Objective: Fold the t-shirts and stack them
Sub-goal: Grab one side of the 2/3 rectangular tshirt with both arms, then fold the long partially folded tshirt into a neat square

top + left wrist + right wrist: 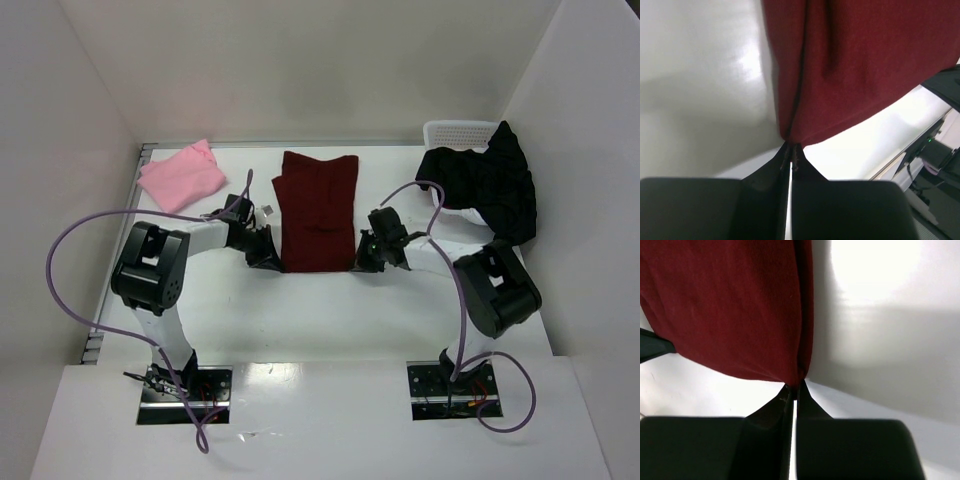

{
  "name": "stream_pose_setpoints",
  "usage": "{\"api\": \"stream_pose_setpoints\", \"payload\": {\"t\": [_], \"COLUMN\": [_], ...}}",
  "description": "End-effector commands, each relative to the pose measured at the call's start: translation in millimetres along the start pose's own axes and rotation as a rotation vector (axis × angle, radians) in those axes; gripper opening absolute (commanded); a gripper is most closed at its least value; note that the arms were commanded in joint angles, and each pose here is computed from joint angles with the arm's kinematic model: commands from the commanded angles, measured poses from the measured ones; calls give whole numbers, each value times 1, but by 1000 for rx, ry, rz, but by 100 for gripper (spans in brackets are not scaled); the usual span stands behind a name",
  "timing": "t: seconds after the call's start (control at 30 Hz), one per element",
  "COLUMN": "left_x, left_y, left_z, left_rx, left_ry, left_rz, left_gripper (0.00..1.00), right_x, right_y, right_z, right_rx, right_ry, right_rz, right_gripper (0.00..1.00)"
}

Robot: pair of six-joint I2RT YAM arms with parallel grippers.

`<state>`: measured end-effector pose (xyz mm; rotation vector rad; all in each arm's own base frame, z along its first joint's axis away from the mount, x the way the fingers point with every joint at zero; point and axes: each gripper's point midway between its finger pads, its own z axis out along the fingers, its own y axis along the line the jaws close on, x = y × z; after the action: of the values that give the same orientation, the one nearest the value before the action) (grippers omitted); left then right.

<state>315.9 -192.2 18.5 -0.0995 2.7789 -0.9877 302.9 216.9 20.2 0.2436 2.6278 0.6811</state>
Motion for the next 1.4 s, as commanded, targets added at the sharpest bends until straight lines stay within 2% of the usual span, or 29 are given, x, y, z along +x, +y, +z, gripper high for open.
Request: {"api": "stream_pose_setpoints", "payload": {"t": [0.0,0.2,0.43,0.6,0.73,0.8,0.87,0.97,1.13,1.37], "left_x": [14,33,60,78,78,72,62,49,1,-68], "left_y": [8,4,-14,-41,-58,-70,-83,-89,-113,-101], "left_z": [-15,-33,-59,-82,-112,-130,-145,-147,-154,-116], "left_rx": [-60,-63,-86,-104,-109,-97,-82,-88,-62,-88], "left_ry": [8,13,34,-21,-94,-161,-220,-236,-336,-291], "left_rz": [28,25,49,72,57,74,99,116,191,224], "left_gripper": [0,0,0,0,0,0,0,0,0,0], "right_x": [-2,3,48,80,74,53,42,10,-39,-112], "right_y": [-7,6,23,31,34,48,52,63,70,72], "right_z": [-15,-43,-72,-93,-120,-140,-147,-150,-135,-120], "right_rx": [23,-9,-44,-60,-90,-126,-125,-125,-107,-70], "right_ry": [-62,-91,-44,-20,-73,-162,-196,-252,-325,-433], "right_rz": [19,9,-16,3,36,38,33,22,-11,-33], "right_gripper": [0,0,0,0,0,0,0,0,0,0]}}
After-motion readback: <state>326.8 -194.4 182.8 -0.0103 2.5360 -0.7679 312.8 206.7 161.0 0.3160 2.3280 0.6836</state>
